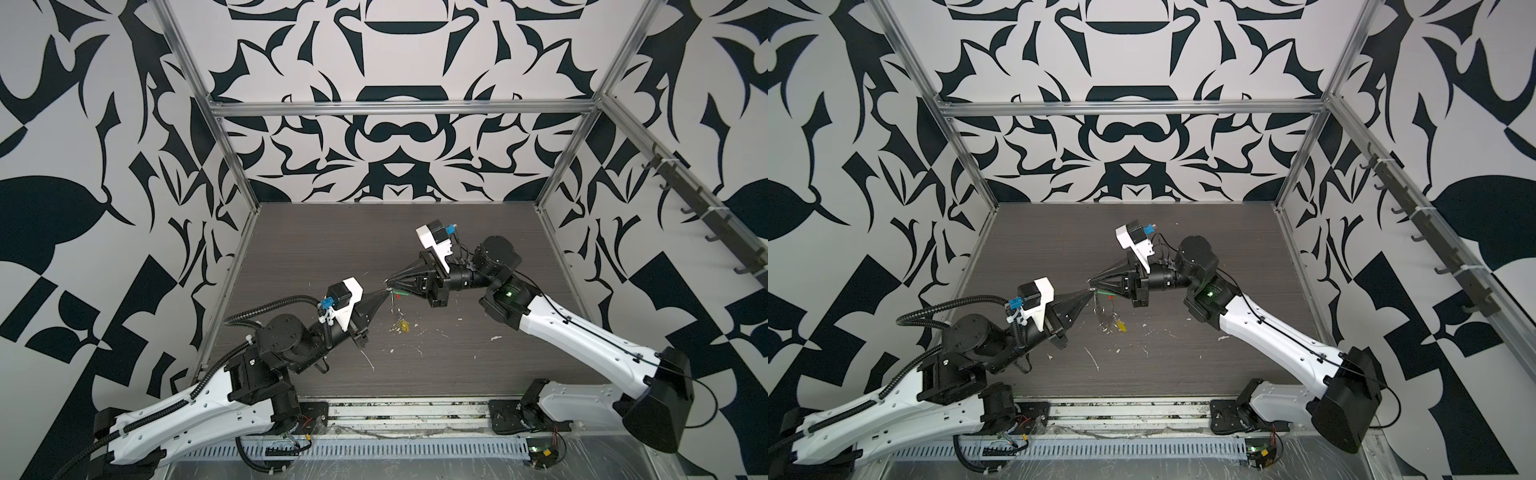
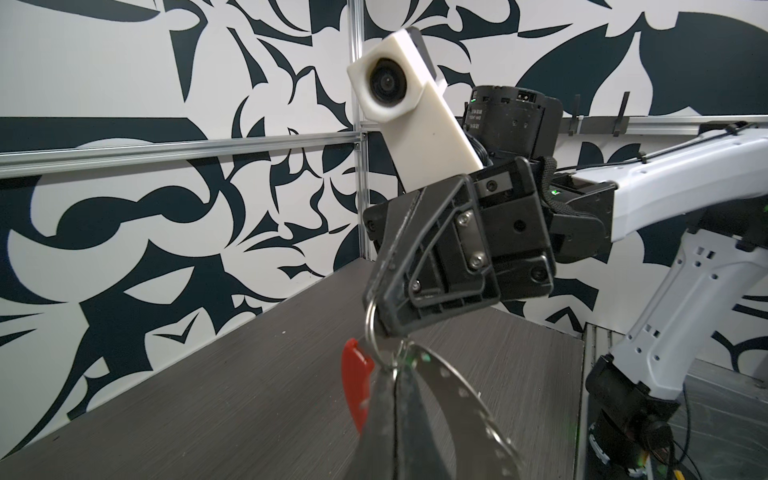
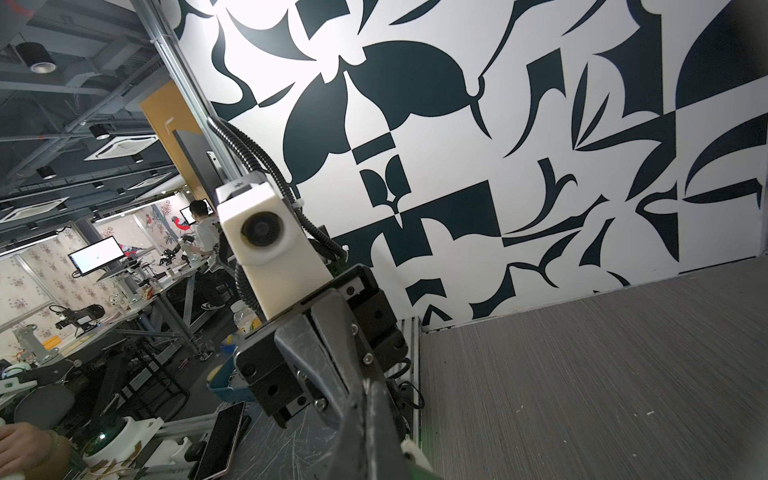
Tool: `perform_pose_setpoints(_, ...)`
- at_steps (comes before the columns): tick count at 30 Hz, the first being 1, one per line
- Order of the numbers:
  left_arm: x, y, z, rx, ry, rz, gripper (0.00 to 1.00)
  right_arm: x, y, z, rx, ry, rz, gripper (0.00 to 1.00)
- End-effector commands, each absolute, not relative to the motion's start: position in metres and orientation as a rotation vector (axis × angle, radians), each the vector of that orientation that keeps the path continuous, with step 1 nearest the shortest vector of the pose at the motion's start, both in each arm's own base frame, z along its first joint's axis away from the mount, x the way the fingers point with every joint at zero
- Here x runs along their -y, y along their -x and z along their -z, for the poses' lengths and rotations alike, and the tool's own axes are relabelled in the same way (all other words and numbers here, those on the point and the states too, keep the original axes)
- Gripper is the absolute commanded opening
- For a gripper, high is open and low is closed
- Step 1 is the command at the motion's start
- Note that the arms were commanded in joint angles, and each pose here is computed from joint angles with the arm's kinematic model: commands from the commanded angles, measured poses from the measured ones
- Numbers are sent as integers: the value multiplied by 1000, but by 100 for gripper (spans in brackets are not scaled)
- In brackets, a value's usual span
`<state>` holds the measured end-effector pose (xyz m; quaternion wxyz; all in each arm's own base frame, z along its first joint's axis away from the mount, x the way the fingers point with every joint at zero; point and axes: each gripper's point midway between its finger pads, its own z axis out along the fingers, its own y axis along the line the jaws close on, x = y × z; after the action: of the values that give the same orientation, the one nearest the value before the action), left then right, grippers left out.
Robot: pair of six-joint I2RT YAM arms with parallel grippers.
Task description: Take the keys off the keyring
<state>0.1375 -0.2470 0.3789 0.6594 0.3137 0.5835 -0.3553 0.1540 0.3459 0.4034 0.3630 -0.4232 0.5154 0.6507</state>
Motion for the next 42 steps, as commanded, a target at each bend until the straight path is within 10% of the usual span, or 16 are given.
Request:
perform_pose_setpoints(1,239,-138,-404,-1277,-653,823,0,-341,-143,-412,-1264,1110,-1672,0)
perform_pose_setpoints(11,244,-138,-401,-1320,-678,823,1,-338,-143,-403,-1285,1093,-1662,0)
perform_pose_setpoints(15,241,-138,-401,-1323,-668,832,21,-337,-142,-406,-1272,1096,-1657,0)
perform_pose_setpoints(42,251,-137,-393,-1335,-685,862,26,-335,-144,-418,-1224,1059,-1657,0)
